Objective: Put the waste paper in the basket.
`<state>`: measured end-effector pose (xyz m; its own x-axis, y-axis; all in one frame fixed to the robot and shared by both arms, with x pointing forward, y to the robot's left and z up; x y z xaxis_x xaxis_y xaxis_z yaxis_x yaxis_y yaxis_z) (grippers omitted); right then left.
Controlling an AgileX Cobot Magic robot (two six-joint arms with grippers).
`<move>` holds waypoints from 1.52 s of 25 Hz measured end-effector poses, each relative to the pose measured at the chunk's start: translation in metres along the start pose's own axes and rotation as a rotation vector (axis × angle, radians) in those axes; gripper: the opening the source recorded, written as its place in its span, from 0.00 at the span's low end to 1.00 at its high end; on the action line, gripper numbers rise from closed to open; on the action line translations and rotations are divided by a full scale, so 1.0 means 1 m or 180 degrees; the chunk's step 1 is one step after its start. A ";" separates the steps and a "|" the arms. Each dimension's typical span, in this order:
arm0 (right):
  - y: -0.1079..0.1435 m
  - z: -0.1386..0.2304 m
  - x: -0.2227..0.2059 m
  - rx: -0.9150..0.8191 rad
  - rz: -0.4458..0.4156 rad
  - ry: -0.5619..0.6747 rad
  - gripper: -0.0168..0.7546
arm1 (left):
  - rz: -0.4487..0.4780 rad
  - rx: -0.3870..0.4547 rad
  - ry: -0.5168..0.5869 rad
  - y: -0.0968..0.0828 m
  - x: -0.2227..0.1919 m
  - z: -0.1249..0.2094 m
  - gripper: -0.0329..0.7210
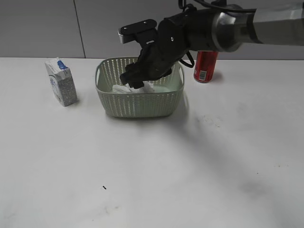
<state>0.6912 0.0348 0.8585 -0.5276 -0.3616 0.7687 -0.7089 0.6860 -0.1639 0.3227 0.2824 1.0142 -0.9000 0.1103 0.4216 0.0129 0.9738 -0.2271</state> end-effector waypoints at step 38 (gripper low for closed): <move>-0.161 0.122 0.199 -0.1319 0.0175 0.1395 0.79 | -0.0007 -0.0004 -0.0001 0.000 0.000 0.000 0.77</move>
<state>0.6431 -0.2240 0.9624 -0.2540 -0.0853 0.9634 -0.3981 0.9170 -0.0238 0.3227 0.2828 1.0141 -0.9002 0.1080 0.4218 0.0115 0.9743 -0.2249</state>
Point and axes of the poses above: a point on each arm's last joint axis where the gripper is mounted, x pointing back along that axis away from the gripper, y along the wrist's bending axis when the last joint is at zero, z = x × y, the point moved 10 cm from there along -x, pointing out along that axis toward the gripper, and after that the axes turned 14 degrees about x, right-handed, at the moved point
